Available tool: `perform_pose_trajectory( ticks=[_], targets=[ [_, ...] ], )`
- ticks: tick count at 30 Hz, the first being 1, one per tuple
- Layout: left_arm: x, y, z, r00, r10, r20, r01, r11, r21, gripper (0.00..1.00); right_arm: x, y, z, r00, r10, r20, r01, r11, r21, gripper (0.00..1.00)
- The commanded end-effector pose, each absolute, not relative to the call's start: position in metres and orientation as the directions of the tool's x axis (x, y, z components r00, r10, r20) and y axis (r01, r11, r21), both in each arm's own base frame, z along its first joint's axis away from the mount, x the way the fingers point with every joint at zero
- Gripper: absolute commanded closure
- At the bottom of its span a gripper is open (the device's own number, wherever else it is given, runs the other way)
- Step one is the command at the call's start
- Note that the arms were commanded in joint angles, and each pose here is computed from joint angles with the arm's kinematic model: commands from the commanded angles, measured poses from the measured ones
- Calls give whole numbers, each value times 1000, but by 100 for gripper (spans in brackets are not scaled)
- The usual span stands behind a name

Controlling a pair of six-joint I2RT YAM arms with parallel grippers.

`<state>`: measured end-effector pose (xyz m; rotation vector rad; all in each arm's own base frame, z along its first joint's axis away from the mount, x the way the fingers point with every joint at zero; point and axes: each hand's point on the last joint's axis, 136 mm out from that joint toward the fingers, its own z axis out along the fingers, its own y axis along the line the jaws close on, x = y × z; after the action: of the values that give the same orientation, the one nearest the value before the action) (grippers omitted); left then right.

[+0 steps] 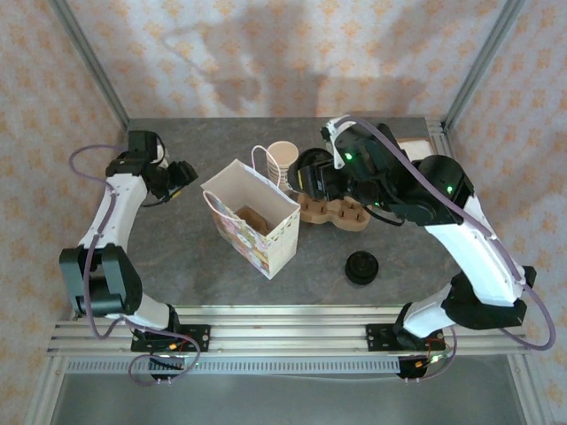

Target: Pack the takeout coffee

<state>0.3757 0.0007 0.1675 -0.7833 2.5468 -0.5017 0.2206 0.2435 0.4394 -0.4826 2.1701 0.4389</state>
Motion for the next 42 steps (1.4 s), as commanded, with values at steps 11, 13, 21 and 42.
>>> perform_pose_trajectory(
  ticks=[11,13,21,42],
  targets=[
    [371,-38,102,-831,-509,-223,-397,825,-403,43,209,296,433,-556,-296,-777,-611,779,141,47],
    [367,-44,96,-841,-497,-213,-389,830,-401,43,208,304,427,-567,-322,-759,-621,772,137,47],
    [354,-63,84,-866,-464,-186,-357,835,-419,45,220,323,399,-603,-390,-696,-610,787,87,47],
    [344,-85,78,-899,-401,-174,-284,839,-465,45,233,343,320,-646,-601,-470,-684,730,7,46]
  ],
)
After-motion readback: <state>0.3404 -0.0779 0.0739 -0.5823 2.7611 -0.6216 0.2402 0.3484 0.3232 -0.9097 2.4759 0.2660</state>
